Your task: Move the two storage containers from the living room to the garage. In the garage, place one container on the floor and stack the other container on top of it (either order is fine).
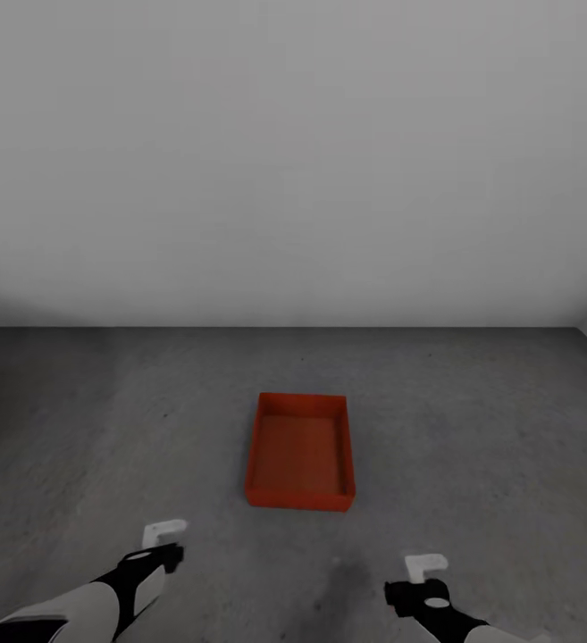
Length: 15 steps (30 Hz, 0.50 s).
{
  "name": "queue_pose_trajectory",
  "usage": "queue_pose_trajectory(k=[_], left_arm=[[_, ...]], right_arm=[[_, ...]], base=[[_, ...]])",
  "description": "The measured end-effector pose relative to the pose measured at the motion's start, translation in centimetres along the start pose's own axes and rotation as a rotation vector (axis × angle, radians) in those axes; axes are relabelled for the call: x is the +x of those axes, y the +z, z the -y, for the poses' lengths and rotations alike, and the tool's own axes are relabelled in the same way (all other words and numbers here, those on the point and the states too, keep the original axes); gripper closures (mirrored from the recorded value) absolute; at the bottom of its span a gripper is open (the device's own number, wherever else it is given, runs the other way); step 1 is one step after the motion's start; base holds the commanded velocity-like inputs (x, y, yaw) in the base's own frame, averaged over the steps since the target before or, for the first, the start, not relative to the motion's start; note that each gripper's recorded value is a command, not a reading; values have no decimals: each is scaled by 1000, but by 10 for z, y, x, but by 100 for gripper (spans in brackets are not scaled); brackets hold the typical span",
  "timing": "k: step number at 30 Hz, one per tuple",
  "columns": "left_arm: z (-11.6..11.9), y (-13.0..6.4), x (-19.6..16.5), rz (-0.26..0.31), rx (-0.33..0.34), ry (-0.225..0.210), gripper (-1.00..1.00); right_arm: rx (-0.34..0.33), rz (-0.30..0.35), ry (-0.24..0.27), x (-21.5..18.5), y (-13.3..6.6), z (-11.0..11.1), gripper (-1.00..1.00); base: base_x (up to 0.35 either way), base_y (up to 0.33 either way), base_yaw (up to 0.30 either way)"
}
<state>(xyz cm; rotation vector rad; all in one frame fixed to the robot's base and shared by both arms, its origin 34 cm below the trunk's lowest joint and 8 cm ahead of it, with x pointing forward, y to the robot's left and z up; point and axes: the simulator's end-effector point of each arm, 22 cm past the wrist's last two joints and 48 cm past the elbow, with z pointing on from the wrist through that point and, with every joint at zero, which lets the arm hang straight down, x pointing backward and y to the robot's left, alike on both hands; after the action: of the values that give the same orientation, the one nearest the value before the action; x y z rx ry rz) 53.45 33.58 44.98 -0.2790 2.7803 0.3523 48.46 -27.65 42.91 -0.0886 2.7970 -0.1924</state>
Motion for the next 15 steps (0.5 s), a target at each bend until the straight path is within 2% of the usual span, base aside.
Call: queue_pose_trajectory(k=[3,6,11,15], left_arm=[[-16,2,38,-48,-14,10,-100],[-26,-2,88,-111,-21,29,-100],[-22,-10,139,-177,24,42,-100],[-14,-19,176,-227,90,43,-100]], right_arm=[[-1,-102,-12,83,-12,-1,-100],[-4,-163,-21,126,-22,-3,-100],[-8,-196,-23,151,-29,-4,-100],[-23,-255,-26,196,-45,-11,-100]], base=[[0,0,0],[0,0,0],[0,0,0],[0,0,0]])
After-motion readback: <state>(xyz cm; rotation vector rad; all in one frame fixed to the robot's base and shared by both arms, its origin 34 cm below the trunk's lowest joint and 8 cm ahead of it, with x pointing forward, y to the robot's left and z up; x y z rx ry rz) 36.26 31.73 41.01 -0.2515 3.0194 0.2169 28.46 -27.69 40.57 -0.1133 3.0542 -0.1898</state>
